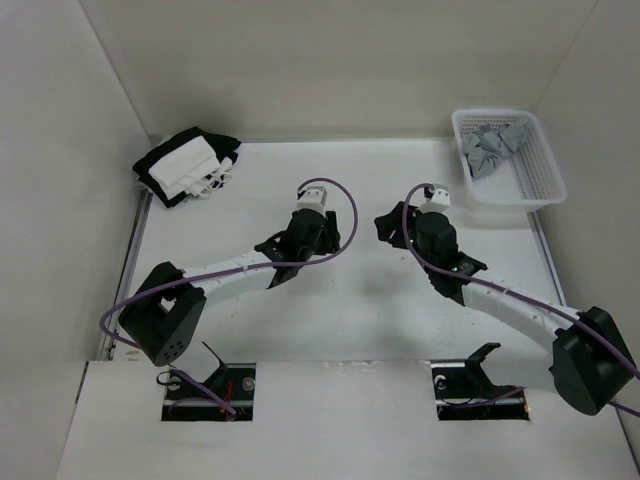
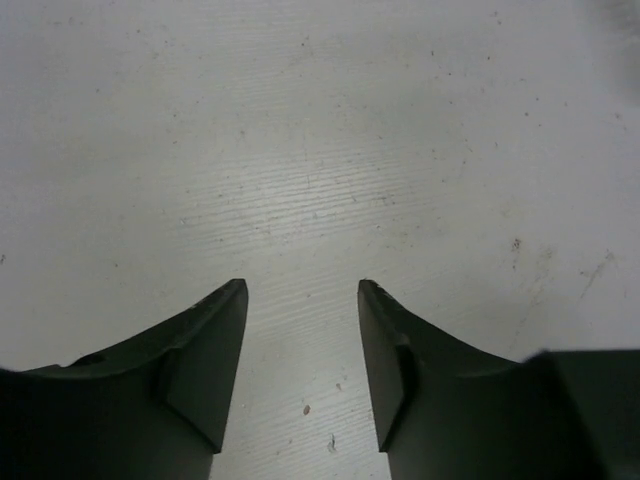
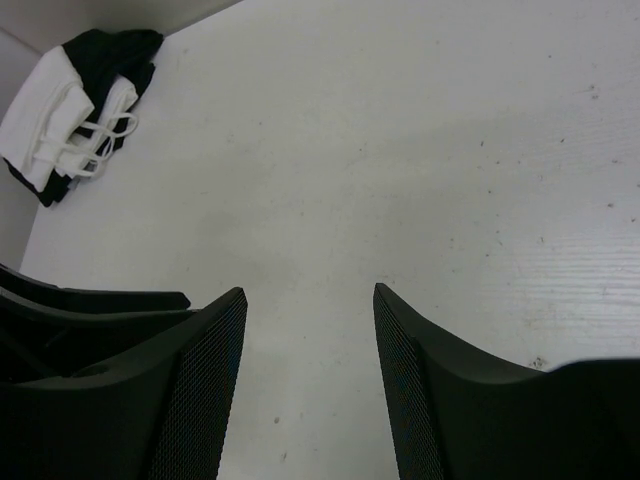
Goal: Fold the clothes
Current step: Grab the tank top from the pile, then move the tank top to the center of the board
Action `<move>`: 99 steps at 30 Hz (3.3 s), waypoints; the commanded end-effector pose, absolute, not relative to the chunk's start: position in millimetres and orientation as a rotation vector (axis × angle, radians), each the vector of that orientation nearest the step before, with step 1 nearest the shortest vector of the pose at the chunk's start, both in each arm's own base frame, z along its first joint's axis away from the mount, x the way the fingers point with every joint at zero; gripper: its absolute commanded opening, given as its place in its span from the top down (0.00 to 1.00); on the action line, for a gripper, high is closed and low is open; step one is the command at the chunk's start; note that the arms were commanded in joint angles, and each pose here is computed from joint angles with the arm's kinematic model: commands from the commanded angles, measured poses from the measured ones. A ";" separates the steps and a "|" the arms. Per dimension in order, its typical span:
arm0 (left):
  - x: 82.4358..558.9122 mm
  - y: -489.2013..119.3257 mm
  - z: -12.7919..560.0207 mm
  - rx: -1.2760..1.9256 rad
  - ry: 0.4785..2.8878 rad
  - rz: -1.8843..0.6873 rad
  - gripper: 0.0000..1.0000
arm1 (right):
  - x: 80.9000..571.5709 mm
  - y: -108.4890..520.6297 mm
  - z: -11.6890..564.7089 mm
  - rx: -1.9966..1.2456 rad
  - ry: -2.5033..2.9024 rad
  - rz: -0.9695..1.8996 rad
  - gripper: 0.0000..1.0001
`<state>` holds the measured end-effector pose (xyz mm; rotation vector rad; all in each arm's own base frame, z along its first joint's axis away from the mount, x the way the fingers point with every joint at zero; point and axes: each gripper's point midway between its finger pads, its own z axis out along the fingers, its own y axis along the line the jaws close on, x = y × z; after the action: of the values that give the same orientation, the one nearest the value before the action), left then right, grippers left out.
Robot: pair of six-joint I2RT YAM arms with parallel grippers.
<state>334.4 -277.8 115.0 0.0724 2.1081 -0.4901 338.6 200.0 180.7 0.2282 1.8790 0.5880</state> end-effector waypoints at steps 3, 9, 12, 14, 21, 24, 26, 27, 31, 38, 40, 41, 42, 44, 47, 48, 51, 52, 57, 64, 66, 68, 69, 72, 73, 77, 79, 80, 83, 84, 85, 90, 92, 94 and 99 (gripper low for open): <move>337.8 -283.9 140.5 0.072 2.019 -0.569 0.50 | 354.8 207.7 222.3 0.227 1.789 0.614 0.48; 335.4 -286.0 137.8 0.084 1.990 -0.579 0.54 | 413.5 165.6 261.9 0.334 1.735 0.523 0.99; 334.8 -285.5 136.9 0.090 1.984 -0.580 0.63 | 456.9 105.2 277.3 0.450 1.690 0.397 1.00; 333.6 -285.8 136.4 0.092 1.978 -0.590 0.74 | 485.2 48.5 278.3 0.557 1.650 0.293 0.93; 332.1 -290.8 136.2 0.115 1.968 -0.610 0.80 | 561.2 -56.0 232.5 0.664 1.693 0.149 0.57; 333.5 -290.7 134.1 0.102 1.960 -0.629 0.58 | 586.6 -80.0 210.1 0.687 1.731 0.149 0.46; 334.9 -289.3 133.5 0.092 1.957 -0.633 0.56 | 599.1 -88.2 200.6 0.694 1.751 0.158 0.42; 335.5 -288.9 132.3 0.087 1.959 -0.636 0.55 | 603.9 -94.9 196.8 0.714 1.753 0.157 0.41; 338.4 -288.9 127.2 0.085 1.968 -0.634 0.54 | 619.2 -110.8 173.7 0.821 1.774 0.176 0.40; 343.8 -284.1 124.1 0.064 1.971 -0.629 0.54 | 634.1 -108.7 128.9 0.893 1.859 0.201 0.45; 344.6 -283.8 124.2 0.060 1.971 -0.632 0.55 | 637.1 -108.1 123.7 0.910 1.859 0.213 0.48; 344.6 -283.8 123.5 0.061 1.972 -0.632 0.55 | 640.5 -103.6 122.6 0.909 1.858 0.250 0.56; 344.6 -283.8 123.5 0.061 1.972 -0.632 0.55 | 641.8 -102.9 124.0 0.915 1.853 0.270 0.66; 344.6 -283.8 123.5 0.061 1.972 -0.632 0.55 | 643.1 -102.7 133.3 0.923 1.815 0.312 0.92; 344.9 -284.0 124.2 0.060 1.969 -0.633 0.55 | 630.1 -110.5 184.8 0.895 1.640 0.311 1.00; 345.0 -284.2 123.9 0.060 1.969 -0.633 0.55 | 618.0 -110.3 220.4 0.852 1.539 0.312 1.00; 345.1 -286.5 125.9 0.063 1.964 -0.640 0.55 | 578.3 -104.4 309.3 0.753 1.339 0.336 1.00; 344.1 -287.4 126.2 0.066 1.963 -0.643 0.55 | 567.5 -101.6 329.2 0.732 1.302 0.342 1.00; 343.0 -281.4 138.3 0.038 1.933 -0.659 0.55 | 479.2 -46.8 456.5 0.536 1.103 0.418 1.00; 349.8 -242.7 161.9 -0.107 1.863 -0.658 0.55 | 333.3 57.0 588.4 0.216 0.901 0.594 1.00; 351.2 -225.5 173.7 -0.172 1.833 -0.665 0.55 | 282.3 87.9 618.5 0.119 0.852 0.669 1.00; 350.6 -212.9 184.6 -0.217 1.798 -0.677 0.55 | 252.8 104.5 633.3 0.063 0.816 0.724 1.00; 350.0 -207.6 189.4 -0.236 1.782 -0.683 0.55 | 239.6 111.7 639.8 0.038 0.802 0.751 1.00; 344.2 -188.7 211.7 -0.298 1.721 -0.708 0.55 | 206.7 145.9 650.1 -0.043 0.798 0.891 0.99; 343.4 -183.8 215.4 -0.308 1.710 -0.705 0.55 | 203.9 150.2 650.4 -0.051 0.799 0.912 0.99; 339.3 -166.0 226.8 -0.340 1.681 -0.689 0.54 | 228.0 212.0 621.3 -0.110 0.897 1.018 0.99; 338.9 -158.7 223.1 -0.355 1.692 -0.669 0.54 | 253.1 234.2 596.1 -0.106 0.971 1.027 0.99; 338.1 -152.7 218.8 -0.372 1.706 -0.655 0.54 | 284.2 265.7 559.9 -0.112 1.067 1.050 0.99; 334.3 -142.8 203.1 -0.393 1.744 -0.621 0.54 | 370.3 329.4 464.0 -0.124 1.302 1.015 0.98; 333.2 -140.4 197.6 -0.396 1.758 -0.609 0.54 | 401.6 343.7 434.4 -0.128 1.366 0.979 0.98; 331.1 -138.1 189.6 -0.397 1.781 -0.593 0.55 | 432.5 353.1 410.6 -0.119 1.415 0.952 0.97; 319.1 -125.4 159.2 -0.401 1.885 -0.473 0.57 | 537.9 350.1 366.5 -0.012 1.554 0.871 0.69; 312.8 -130.9 150.7 -0.352 1.932 -0.421 0.58 | 540.0 334.8 373.2 0.027 1.548 0.861 0.57; 305.9 -142.1 141.0 -0.285 1.992 -0.378 0.59 | 523.9 324.4 362.0 0.052 1.592 0.868 0.55; 291.8 -145.4 114.1 -0.208 2.097 -0.213 0.65 | 443.0 315.2 235.1 0.080 1.875 0.865 0.93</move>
<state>291.0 -156.2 113.6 -0.2311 2.0806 -0.3562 502.8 295.4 239.1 0.1007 1.8711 0.7549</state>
